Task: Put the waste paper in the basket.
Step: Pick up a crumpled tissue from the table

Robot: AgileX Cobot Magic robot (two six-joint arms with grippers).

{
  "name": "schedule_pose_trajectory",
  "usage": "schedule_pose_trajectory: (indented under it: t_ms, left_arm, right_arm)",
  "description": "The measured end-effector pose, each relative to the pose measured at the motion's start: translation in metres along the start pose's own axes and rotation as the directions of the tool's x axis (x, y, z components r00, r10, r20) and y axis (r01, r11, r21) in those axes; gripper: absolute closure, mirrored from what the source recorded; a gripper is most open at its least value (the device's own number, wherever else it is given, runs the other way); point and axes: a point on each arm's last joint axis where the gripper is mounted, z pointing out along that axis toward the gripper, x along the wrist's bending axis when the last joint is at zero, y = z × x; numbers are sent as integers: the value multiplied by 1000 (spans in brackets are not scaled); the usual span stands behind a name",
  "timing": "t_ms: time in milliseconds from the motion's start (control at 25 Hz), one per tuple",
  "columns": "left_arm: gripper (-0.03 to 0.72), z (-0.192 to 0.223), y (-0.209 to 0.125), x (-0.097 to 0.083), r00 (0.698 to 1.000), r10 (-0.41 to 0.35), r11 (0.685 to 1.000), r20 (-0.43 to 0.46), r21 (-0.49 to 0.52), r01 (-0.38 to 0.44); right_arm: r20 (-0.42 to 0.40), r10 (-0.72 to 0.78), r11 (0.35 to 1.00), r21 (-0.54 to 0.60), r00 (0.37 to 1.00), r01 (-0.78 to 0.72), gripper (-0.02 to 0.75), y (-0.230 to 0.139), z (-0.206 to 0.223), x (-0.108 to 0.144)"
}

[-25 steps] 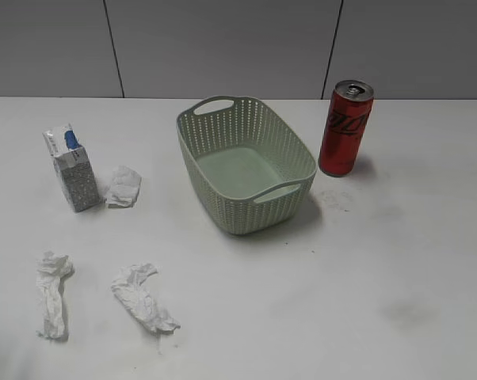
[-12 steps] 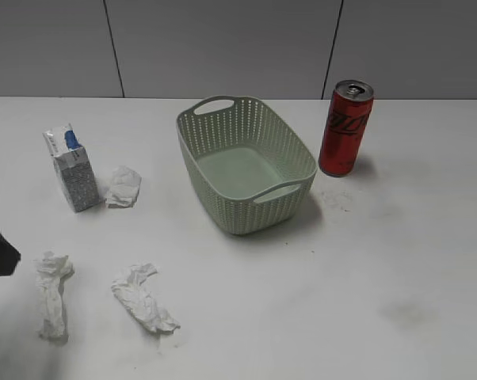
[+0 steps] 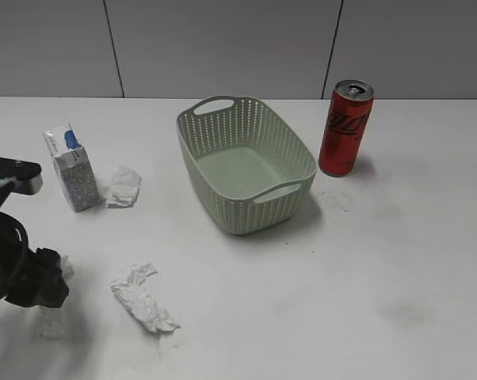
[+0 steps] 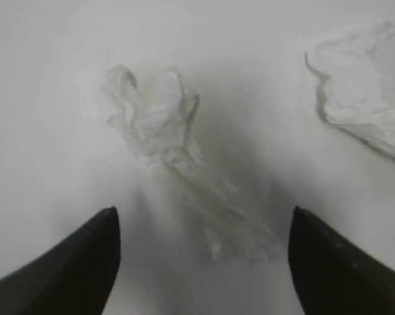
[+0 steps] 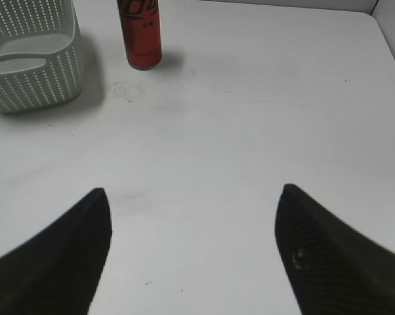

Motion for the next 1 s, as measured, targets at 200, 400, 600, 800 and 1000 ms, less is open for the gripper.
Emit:
schedule_pose_trajectory:
  t_ms: [200,400,600,800,1000]
  left_arm:
    - [97,21,4,3,1000,-8,1000,-18,10,8]
    - [97,39,6,8,999,-16,1000,-36,19,17]
    - [98,46,10,9,999,-15,1000,-46,9,16]
    - [191,47,11,10,999,-12,1000,-51,2,12]
    - [487,47,11,10,999,-11,1000,-50,7,11]
  right_arm:
    - [0,0,1000,0,1000,0,150,0,0,0]
    - [0,0,1000,0,1000,0,150,0,0,0]
    - [0,0,1000,0,1000,0,150,0,0,0]
    - [2,0,1000,0,1000,0,150,0,0,0]
    - [3,0,1000,0,1000,0,150,0,0,0]
